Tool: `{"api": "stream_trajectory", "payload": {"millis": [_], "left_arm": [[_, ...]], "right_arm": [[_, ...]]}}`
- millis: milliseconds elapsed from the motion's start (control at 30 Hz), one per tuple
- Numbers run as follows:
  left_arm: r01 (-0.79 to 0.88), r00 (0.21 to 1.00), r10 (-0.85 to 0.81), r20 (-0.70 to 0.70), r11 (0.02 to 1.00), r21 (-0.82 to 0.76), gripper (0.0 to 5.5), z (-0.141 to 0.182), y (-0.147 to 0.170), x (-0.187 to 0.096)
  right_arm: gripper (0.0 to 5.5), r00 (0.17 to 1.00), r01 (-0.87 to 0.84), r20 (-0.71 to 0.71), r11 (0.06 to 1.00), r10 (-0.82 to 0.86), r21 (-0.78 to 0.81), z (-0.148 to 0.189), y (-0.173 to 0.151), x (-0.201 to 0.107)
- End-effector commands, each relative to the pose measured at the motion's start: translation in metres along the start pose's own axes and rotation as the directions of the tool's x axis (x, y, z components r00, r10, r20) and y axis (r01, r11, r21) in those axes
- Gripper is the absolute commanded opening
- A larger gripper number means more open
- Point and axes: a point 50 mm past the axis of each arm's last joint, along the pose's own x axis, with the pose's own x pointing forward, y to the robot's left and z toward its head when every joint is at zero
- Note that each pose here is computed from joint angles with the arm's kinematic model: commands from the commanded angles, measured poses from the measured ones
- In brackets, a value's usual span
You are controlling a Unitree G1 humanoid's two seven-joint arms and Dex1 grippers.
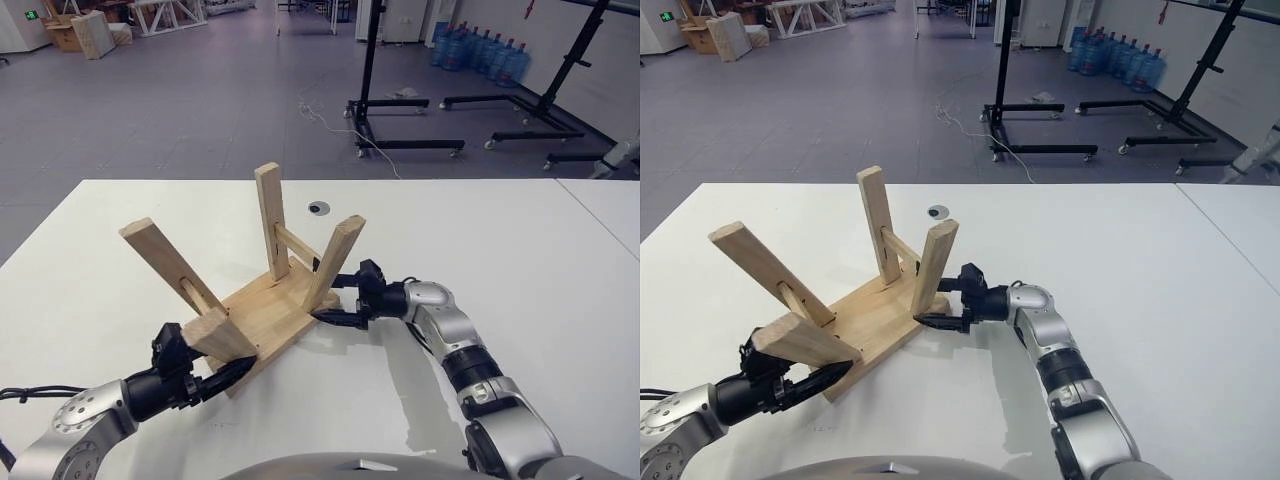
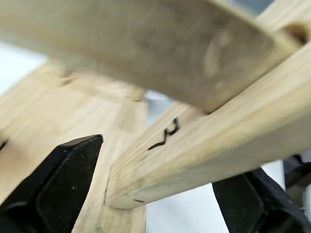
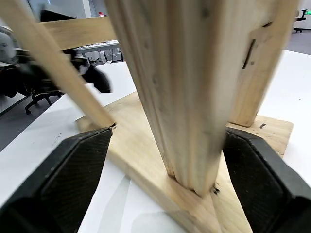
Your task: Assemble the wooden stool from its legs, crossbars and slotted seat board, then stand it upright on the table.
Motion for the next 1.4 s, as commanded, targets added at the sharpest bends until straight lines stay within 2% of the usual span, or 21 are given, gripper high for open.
{"api": "stream_trajectory", "payload": {"millis": [33, 233, 333, 500, 700, 1000, 1400], "left_arm": [[-0.08, 0.996, 0.082, -0.033, 0.996, 0.045, 3.7, -0.004, 0.01, -0.007], [-0.069, 0.997, 0.073, -0.017, 0.987, 0.143, 3.7, -0.003, 0.01, -0.001], [-0.021, 1.0, 0.021, 0.002, 0.982, 0.188, 3.7, 0.004, 0.007, 0.004], [0.051, 0.998, -0.043, -0.041, 0.976, 0.213, 3.7, 0.013, 0.018, 0.009], [0.095, 0.992, -0.073, -0.105, 0.969, 0.227, 3.7, 0.021, 0.023, -0.006], [0.101, 0.991, -0.076, -0.107, 0.963, 0.251, 3.7, 0.035, 0.022, -0.023], [0.094, 0.992, -0.072, -0.106, 0.972, 0.216, 2.1, 0.023, 0.023, -0.02]], "right_arm": [[4.0, 0.999, -0.045, -0.022, 0.999, 0.045, -0.016, 0.006, 0.013, -0.005], [4.0, 0.999, -0.034, -0.036, 0.998, 0.032, -0.05, 0.009, 0.018, -0.006], [4.0, 0.996, 0.001, -0.086, 0.999, -0.005, -0.043, 0.003, 0.021, -0.007], [4.0, 0.996, -0.013, -0.088, 0.995, 0.005, -0.096, 0.006, 0.024, -0.011], [4.0, 0.997, -0.026, -0.079, 0.987, 0.013, -0.159, 0.014, 0.02, -0.008], [4.0, 0.998, -0.001, -0.055, 0.982, -0.009, -0.187, 0.018, 0.018, -0.01], [4.08, 0.995, -0.066, -0.083, 0.979, 0.051, -0.194, 0.018, 0.011, -0.003]]}}
